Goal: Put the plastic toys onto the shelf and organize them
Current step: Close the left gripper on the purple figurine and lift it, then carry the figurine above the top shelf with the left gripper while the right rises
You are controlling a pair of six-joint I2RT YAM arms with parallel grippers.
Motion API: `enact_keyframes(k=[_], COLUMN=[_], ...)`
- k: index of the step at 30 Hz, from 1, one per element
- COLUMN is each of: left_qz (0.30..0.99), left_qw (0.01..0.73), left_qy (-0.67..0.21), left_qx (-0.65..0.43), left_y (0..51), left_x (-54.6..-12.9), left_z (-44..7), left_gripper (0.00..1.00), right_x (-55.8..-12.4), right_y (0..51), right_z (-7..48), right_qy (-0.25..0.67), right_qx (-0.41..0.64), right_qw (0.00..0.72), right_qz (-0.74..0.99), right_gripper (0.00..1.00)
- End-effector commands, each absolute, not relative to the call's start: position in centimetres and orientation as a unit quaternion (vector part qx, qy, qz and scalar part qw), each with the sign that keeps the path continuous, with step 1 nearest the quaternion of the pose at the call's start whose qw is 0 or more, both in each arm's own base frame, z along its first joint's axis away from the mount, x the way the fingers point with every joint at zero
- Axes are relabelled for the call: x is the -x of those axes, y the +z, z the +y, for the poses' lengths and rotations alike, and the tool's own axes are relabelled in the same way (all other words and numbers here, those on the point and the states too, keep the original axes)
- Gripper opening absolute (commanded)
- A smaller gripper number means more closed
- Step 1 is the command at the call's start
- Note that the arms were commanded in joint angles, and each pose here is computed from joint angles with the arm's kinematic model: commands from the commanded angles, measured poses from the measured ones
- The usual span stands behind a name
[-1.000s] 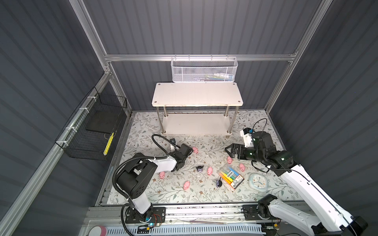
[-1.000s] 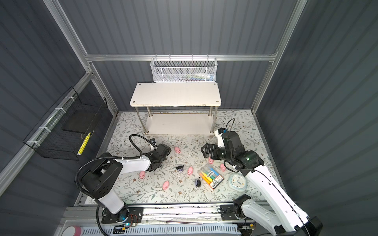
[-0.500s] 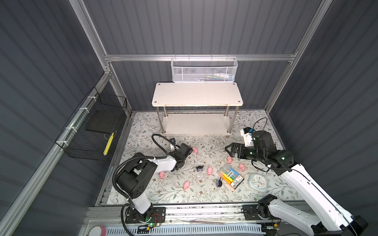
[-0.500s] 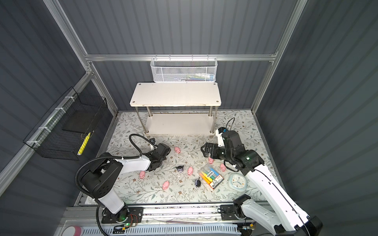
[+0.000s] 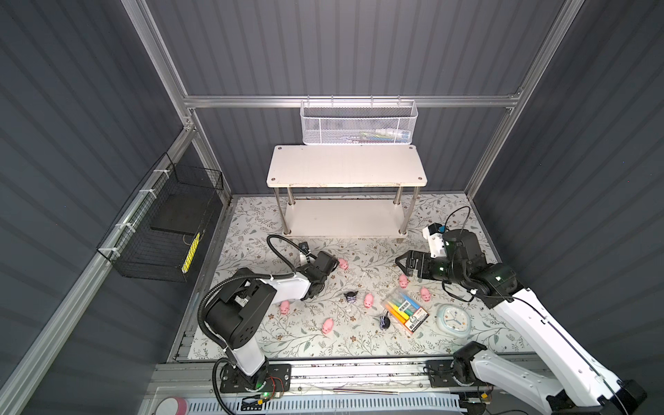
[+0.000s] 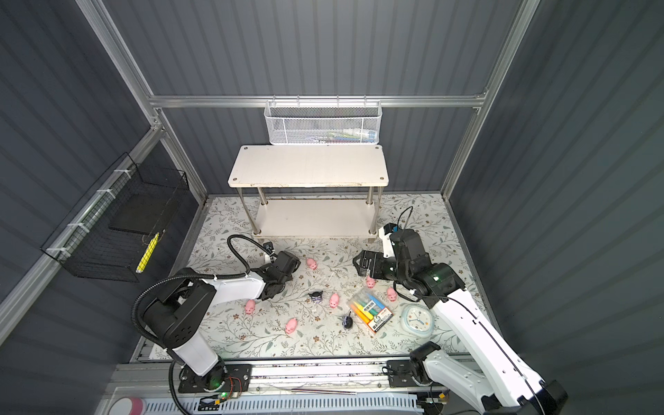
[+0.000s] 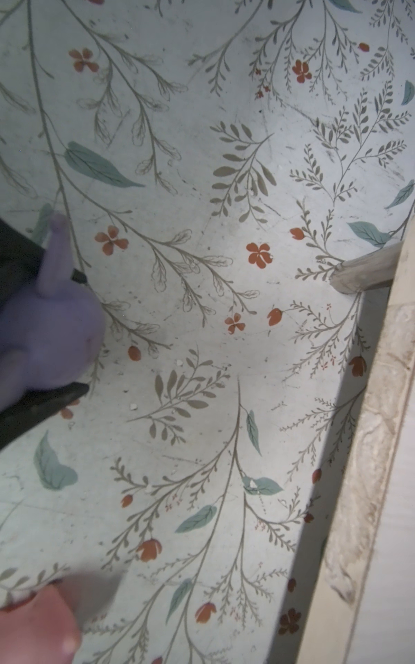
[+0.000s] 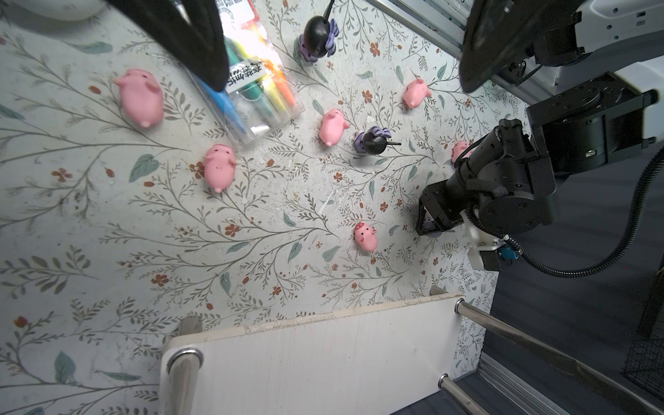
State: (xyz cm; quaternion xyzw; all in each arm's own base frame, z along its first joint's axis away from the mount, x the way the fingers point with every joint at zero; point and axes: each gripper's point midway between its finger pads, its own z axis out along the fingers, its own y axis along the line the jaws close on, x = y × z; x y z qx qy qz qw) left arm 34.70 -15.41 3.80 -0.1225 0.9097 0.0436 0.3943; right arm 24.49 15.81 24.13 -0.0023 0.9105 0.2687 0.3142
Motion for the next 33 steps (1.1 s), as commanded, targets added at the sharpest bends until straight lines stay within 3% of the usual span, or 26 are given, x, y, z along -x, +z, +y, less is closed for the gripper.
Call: enact_keyframes(k=[1, 17, 33], left_qz=[0.912, 0.916, 0.905], left_qw=[0.390, 0.389, 0.422], left_qy=[0.052, 0.058, 0.055], left_qx=[0.118, 0.082, 0.022], left_y=[4.5, 11.6, 26.0], left_x=[-35.0, -33.7, -32.8], left_z=[-15.4, -14.8, -15.8], left_gripper=[0.19, 0.16, 0.17], right_x=[-24.3, -22.8, -20.3], right_y=[25.1, 25.2, 28.8], right_z=[15.7, 16.4, 21.7], right_qy=[0.270, 0.286, 0.302], right_qx=[0.001, 0.025, 0.114], right_qw=[0.323, 0.319, 0.331], right_qz=[0.907, 0.904, 0.887], right_gripper=[0.99, 0.99, 0.99])
